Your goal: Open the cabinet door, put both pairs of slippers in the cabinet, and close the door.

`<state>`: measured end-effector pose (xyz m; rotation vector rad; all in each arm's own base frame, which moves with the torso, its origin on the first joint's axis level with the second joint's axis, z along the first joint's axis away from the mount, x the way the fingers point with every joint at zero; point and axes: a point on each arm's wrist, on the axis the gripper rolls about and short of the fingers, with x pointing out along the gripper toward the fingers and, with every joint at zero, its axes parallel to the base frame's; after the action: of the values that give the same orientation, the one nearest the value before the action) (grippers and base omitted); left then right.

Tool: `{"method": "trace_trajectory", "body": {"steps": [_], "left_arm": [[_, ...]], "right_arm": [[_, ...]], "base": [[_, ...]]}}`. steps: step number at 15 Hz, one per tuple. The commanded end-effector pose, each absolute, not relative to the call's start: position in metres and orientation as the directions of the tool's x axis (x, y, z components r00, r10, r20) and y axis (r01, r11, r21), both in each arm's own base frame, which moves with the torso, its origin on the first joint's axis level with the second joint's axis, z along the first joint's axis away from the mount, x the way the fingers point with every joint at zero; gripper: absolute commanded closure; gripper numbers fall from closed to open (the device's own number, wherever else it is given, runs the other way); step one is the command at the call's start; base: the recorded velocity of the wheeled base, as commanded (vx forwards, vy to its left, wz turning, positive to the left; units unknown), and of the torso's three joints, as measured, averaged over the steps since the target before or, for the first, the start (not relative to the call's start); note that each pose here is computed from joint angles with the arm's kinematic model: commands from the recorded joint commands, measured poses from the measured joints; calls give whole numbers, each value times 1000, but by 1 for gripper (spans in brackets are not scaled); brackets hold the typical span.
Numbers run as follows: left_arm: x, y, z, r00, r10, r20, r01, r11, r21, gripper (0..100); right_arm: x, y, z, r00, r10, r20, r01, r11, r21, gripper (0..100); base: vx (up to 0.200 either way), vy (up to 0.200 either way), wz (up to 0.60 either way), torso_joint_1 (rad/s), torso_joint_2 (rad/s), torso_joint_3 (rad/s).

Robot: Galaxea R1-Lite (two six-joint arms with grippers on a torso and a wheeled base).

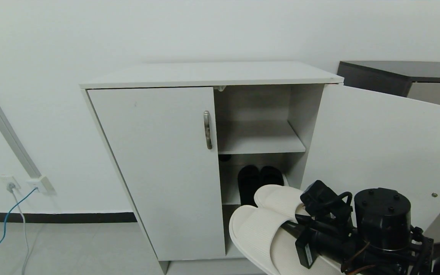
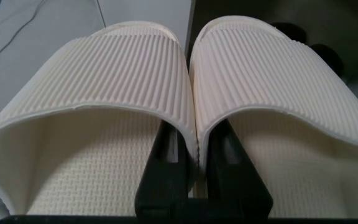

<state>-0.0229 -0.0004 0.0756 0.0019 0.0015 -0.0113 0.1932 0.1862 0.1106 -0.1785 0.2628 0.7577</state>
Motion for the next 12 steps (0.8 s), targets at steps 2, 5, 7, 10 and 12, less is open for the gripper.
{"method": "trace_trajectory", "body": {"steps": [2,5,7,10,12], "left_arm": [[-23,0,76,1000,-11,-2,11,1000,2,100],[-23,0,76,1000,-11,-2,11,1000,2,100],[-23,0,76,1000,-11,-2,11,1000,2,100],[-23,0,76,1000,-11,-2,11,1000,2,100],[-23,0,76,1000,-11,-2,11,1000,2,100]], "right_arm": [[193,186,110,696,653,-299,-698,713,-66,100],[193,186,110,691,657,-301,-702,709,-64,100],[193,186,110,682,666,-302,-711,700,-61,100],[191,186,108,678,666,-309,-715,696,-68,100],[191,185,107,675,668,-314,-720,689,-83,100]], "base": [[0,0,0,0,0,0],[0,0,0,0,0,0],[0,0,0,0,0,0],[0,0,0,0,0,0],[0,0,0,0,0,0]]}}
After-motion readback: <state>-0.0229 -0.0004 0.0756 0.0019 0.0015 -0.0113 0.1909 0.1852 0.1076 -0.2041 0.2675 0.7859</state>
